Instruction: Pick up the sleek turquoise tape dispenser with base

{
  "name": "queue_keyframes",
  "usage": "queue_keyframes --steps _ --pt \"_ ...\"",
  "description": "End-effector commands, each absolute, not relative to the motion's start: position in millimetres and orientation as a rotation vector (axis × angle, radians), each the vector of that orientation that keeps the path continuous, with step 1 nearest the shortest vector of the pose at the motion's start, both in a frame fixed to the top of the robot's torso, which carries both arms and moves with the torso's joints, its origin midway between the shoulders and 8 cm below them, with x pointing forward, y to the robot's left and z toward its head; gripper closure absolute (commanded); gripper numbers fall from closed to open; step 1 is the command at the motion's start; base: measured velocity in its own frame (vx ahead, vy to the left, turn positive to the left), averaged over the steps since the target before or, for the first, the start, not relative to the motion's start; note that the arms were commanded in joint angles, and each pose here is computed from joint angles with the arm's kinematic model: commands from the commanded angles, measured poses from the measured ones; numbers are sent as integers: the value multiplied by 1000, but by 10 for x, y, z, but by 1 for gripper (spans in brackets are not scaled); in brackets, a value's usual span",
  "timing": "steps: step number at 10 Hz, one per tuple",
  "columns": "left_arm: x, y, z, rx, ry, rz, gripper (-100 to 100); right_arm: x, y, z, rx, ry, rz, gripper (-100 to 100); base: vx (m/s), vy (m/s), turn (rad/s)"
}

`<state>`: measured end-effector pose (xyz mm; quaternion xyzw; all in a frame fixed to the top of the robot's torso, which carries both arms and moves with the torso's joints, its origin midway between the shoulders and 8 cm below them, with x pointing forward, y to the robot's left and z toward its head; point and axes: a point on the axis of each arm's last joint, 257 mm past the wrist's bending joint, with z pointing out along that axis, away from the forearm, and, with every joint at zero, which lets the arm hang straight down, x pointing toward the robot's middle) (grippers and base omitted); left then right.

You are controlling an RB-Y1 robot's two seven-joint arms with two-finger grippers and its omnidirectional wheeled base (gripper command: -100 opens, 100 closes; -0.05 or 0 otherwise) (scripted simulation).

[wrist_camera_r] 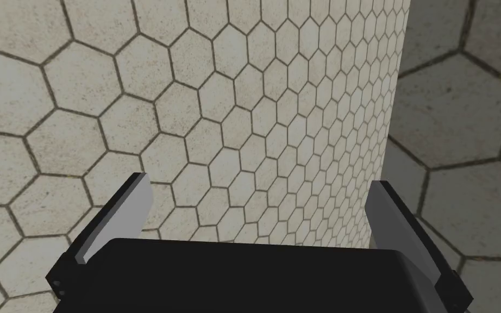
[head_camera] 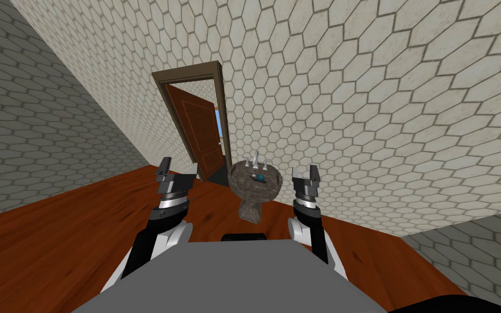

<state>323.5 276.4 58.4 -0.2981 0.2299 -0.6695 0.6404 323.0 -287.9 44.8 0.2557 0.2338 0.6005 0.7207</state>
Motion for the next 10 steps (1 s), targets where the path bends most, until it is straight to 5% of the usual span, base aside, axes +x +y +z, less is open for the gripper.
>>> queue_keyframes --steps 1,10 --pt "3235 2764 584 -680 524 -1527 0 3264 -2862 409 546 563 1315 -100 -10 5 -16" --pt "3235 2764 585 -680 524 -1527 0 3561 -3044 -137 475 907 1090 -100 -24 21 -18"
